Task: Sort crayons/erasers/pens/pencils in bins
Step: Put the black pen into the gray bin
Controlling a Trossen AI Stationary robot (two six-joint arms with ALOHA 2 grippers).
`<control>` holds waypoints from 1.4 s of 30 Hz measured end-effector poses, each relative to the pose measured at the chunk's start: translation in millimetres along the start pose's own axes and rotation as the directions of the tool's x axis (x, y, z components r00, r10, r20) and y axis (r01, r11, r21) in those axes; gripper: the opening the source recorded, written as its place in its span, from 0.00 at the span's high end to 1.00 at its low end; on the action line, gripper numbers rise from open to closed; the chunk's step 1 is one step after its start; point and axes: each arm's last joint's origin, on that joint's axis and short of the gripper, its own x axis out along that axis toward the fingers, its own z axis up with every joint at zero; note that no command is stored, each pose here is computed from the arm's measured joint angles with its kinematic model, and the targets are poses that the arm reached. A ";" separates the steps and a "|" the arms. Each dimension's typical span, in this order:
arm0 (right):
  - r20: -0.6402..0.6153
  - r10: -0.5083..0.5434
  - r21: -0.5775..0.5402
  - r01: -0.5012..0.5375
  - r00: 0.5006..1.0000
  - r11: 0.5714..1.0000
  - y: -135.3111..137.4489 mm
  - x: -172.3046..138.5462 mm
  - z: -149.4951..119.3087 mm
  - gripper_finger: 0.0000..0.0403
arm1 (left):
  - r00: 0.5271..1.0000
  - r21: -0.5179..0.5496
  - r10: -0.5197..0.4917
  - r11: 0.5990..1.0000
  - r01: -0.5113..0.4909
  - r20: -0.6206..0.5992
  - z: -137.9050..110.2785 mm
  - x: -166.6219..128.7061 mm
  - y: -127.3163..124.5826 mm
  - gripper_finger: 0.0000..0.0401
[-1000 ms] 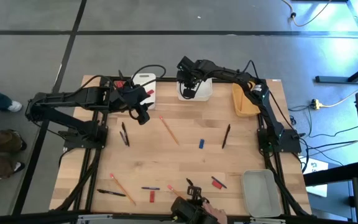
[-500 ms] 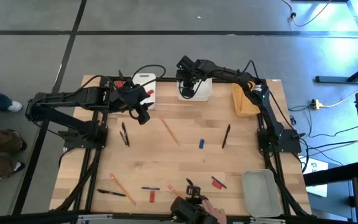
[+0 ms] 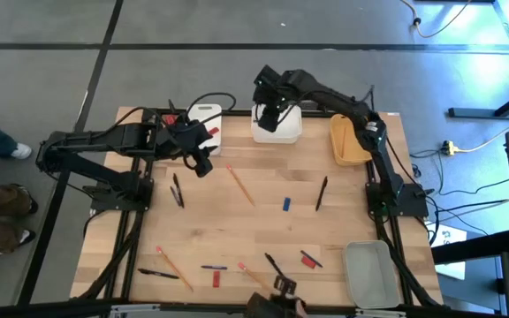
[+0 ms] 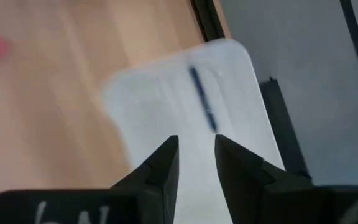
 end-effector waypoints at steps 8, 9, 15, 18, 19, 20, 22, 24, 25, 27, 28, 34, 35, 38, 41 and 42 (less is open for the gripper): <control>0.076 0.046 0.067 -0.051 0.996 0.996 40.2 -79.1 -3.2 0.74 | 1.000 0.010 0.004 1.000 -0.004 -0.019 -2.0 -0.1 0.3 0.62; 0.074 0.053 0.081 -0.059 0.996 0.995 46.2 -85.0 -4.9 0.74 | 1.000 0.010 0.004 1.000 -0.004 -0.019 -2.0 -0.1 0.3 0.62; 0.001 0.076 0.181 -0.075 0.997 0.981 83.3 -104.2 -17.1 0.74 | 1.000 0.010 0.004 1.000 -0.004 -0.019 -2.0 -0.1 0.3 0.62; -0.037 0.021 0.230 -0.012 0.999 0.973 101.9 -114.2 -25.0 0.74 | 1.000 0.010 0.004 1.000 -0.003 -0.019 -2.0 -0.1 0.2 0.62; -0.051 0.011 0.240 0.001 0.999 0.971 107.8 -118.2 -28.4 0.74 | 1.000 0.011 0.002 1.000 -0.002 -0.019 -2.1 -0.3 -0.1 0.62; -0.079 0.008 0.246 0.011 0.997 0.969 114.4 -121.3 -32.7 0.74 | 1.000 0.013 0.000 1.000 0.000 -0.018 -2.2 -0.5 -0.5 0.62; -0.094 0.014 0.263 0.012 0.996 0.965 127.5 -129.5 -38.9 0.74 | 1.000 0.017 -0.006 1.000 0.006 -0.016 -2.4 -1.2 -2.2 0.62; -0.061 0.036 0.261 -0.019 0.997 0.965 141.4 -141.2 -43.8 0.74 | 1.000 0.026 -0.018 0.999 0.019 -0.014 -3.0 -2.5 -5.1 0.62; -0.057 0.049 0.246 -0.033 0.997 0.969 148.5 -147.0 -47.2 0.74 | 1.000 0.031 -0.025 0.999 0.025 -0.013 -3.2 -3.2 -6.6 0.62; -0.026 0.066 0.238 -0.058 0.997 0.970 161.1 -161.2 -53.8 0.74 | 0.999 0.041 -0.039 0.998 0.039 -0.011 -3.9 -4.8 -9.8 0.62; -0.011 0.059 0.235 -0.055 0.998 0.970 166.9 -167.2 -57.7 0.74 | 0.999 0.042 -0.046 0.998 0.047 -0.010 -4.3 -5.6 -11.5 0.62; 0.074 -0.006 0.252 -0.013 0.997 0.968 181.0 -204.8 -92.3 0.74 | 0.989 0.041 -0.143 0.989 0.142 0.027 -3.3 -12.4 -25.8 0.62; 0.070 -0.020 0.263 0.001 0.997 0.965 181.9 -205.6 -99.2 0.74 | 0.984 0.039 -0.174 0.984 0.172 0.038 -2.3 -13.6 -28.5 0.62; 0.032 -0.049 0.313 0.037 0.998 0.949 179.5 -204.3 -124.3 0.74 | 0.966 0.006 -0.244 0.970 0.244 0.082 1.2 -17.7 -36.3 0.62; -0.016 -0.081 0.390 0.081 0.997 0.917 175.0 -196.9 -151.4 0.74 | 0.954 -0.024 -0.275 0.960 0.280 0.120 3.5 -21.4 -41.9 0.62; -0.028 -0.085 0.435 0.089 0.996 0.896 173.2 -194.2 -158.3 0.74 | 0.951 -0.031 -0.279 0.958 0.285 0.133 4.4 -22.3 -43.3 0.62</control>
